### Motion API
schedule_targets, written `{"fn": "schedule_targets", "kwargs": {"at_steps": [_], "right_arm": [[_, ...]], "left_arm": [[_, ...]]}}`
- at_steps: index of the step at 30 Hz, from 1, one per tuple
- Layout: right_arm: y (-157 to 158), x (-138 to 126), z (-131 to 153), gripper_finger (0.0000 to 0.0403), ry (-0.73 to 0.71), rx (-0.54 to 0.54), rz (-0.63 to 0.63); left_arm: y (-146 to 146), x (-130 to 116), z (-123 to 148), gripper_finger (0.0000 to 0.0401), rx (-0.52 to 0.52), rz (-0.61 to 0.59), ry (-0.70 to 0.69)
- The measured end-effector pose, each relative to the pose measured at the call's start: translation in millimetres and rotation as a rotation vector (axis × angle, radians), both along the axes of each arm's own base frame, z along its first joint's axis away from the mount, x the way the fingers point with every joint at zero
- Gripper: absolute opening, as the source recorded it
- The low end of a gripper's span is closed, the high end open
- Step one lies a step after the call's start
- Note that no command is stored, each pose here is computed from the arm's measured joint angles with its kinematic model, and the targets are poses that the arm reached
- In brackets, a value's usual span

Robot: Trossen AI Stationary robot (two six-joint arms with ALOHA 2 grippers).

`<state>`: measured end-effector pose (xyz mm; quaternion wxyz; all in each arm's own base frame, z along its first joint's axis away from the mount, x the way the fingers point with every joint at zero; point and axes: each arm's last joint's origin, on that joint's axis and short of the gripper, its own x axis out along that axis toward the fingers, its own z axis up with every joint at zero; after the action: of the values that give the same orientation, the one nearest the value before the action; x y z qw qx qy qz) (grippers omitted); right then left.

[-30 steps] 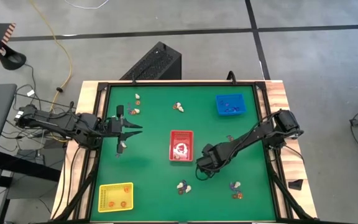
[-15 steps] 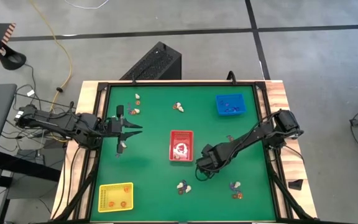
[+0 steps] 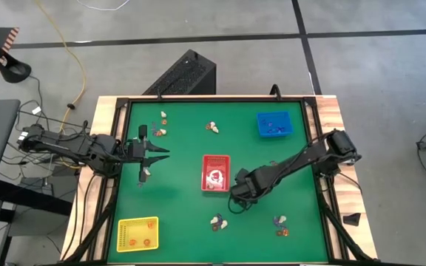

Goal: Sort Halloween decoration

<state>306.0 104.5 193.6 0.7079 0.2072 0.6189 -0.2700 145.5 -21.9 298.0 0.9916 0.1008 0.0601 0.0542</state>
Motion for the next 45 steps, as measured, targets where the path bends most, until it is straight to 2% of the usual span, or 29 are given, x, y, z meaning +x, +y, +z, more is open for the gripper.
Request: {"fn": "schedule_targets", "kwargs": {"at_steps": [4,8,15,19,24,30,34,38,42,45], "right_arm": [[1,14,21,0.0087,-0.098,-0.043,0.035],[-2,32,37,0.0087,-0.258,-0.093,0.084],[-20,61,41,0.0087,-0.499,-0.120,0.180],[-35,64,40,0.0099,-0.493,-0.137,0.157],[-44,65,39,0.0143,-0.479,-0.135,0.157],[-46,64,41,0.0204,-0.458,-0.054,0.172],[-45,62,50,0.0223,-0.402,0.039,0.192],[-28,53,61,0.0225,-0.317,0.125,0.210],[4,39,65,0.0223,-0.240,0.211,0.239],[31,27,64,0.0223,-0.207,0.236,0.248]], "left_arm": [[0,0,0,0.0061,0.000,0.000,0.000],[0,0,0,0.0061,0.000,0.000,0.000],[0,0,0,0.0061,0.000,0.000,0.001],[0,0,0,0.0061,0.000,0.000,0.001],[0,0,0,0.0061,0.008,-0.001,0.002],[0,0,0,0.0061,0.016,-0.002,0.004],[0,0,-1,0.0061,0.016,-0.002,0.008],[-1,0,-1,0.0061,0.019,-0.021,0.012],[-2,0,-2,0.0061,0.031,-0.060,0.029],[-2,0,-3,0.0061,0.031,-0.066,0.030]]}}
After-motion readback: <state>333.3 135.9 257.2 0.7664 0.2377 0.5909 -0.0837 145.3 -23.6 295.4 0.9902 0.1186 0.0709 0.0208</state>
